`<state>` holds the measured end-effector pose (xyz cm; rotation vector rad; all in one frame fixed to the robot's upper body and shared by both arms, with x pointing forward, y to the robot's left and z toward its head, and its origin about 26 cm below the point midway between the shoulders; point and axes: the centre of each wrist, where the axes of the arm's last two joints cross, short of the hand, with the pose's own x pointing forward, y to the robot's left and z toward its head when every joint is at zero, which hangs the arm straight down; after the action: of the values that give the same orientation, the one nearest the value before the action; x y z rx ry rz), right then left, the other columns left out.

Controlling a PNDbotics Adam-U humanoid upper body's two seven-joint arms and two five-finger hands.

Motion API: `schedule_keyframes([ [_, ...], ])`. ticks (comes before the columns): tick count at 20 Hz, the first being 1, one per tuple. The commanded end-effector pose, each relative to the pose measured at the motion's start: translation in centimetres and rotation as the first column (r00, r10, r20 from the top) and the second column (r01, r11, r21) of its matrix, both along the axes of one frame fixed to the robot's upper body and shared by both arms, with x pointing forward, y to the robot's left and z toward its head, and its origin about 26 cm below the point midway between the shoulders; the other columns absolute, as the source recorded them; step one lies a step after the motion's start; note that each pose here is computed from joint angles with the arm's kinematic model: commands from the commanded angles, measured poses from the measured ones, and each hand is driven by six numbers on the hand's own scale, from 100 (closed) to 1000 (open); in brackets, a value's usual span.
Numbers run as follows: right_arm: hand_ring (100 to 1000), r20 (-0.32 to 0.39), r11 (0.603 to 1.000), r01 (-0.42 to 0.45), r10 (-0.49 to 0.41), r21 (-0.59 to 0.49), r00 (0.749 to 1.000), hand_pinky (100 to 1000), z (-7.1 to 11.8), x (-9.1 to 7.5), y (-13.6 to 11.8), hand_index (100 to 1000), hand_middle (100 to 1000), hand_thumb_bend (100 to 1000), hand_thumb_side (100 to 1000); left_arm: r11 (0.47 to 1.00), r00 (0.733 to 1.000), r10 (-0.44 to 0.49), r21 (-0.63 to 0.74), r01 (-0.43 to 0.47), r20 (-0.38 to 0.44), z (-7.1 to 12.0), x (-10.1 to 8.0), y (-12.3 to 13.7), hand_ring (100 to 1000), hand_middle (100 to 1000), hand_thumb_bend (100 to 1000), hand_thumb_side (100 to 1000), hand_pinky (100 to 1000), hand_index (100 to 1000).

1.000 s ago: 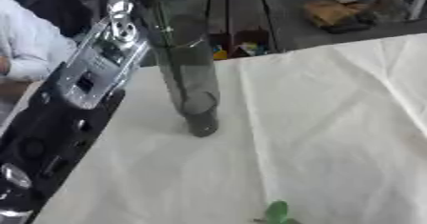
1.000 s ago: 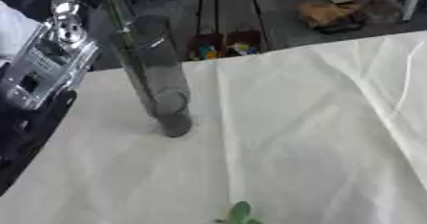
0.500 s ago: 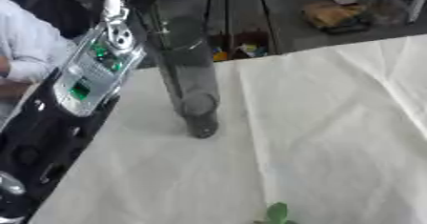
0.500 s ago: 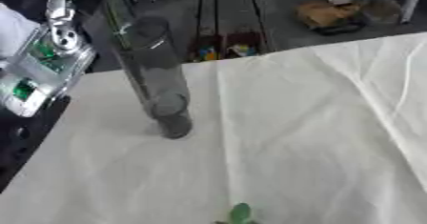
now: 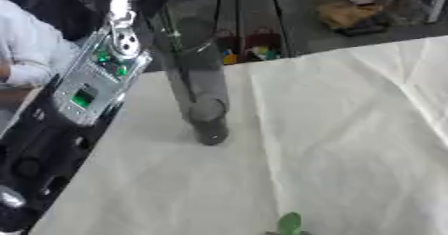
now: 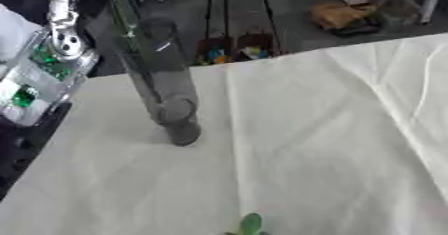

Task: Arrange flowers into the vase.

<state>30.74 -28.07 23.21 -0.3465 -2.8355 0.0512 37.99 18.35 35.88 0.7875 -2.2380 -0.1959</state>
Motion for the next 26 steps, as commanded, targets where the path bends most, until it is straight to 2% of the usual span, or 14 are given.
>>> schedule_keyframes([
  [1,773,0.029,1.0,-0.005,0.005,-0.001,1.0,689,0.8,-0.3,0.0,778,466,100,998,0.999,1.0,0.014,0.032,-0.014,0.017,1.0,-0.3,0.7,696,662,562,823,454,707],
  [7,774,0.026,1.0,-0.006,0.006,-0.001,1.0,690,0.8,-0.3,0.0,779,465,100,998,0.997,1.0,0.005,0.071,-0.004,-0.014,0.9,-0.4,0.9,721,686,543,839,483,731],
  [8,774,0.026,1.0,-0.005,0.005,-0.001,1.0,690,0.8,-0.3,0.0,779,465,100,998,0.997,1.0,0.006,0.078,-0.004,-0.018,0.8,-0.4,0.9,723,689,517,802,486,735],
  [9,774,0.026,1.0,-0.005,0.005,0.0,1.0,690,0.8,-0.3,0.0,779,465,100,998,0.996,1.0,0.007,0.085,-0.005,-0.023,0.8,-0.4,1.0,725,690,538,842,488,738],
  [20,775,0.027,1.0,-0.006,0.006,0.004,1.0,690,0.9,-0.3,0.1,779,465,100,999,0.988,0.998,0.019,0.155,-0.01,-0.053,-0.4,-0.5,1.5,736,701,527,864,507,747],
  [26,775,0.027,1.0,-0.005,0.005,0.007,1.0,690,0.9,-0.2,0.1,778,465,100,1000,0.982,0.997,0.016,0.188,-0.003,-0.07,-0.7,-0.5,1.6,762,742,539,893,552,794],
])
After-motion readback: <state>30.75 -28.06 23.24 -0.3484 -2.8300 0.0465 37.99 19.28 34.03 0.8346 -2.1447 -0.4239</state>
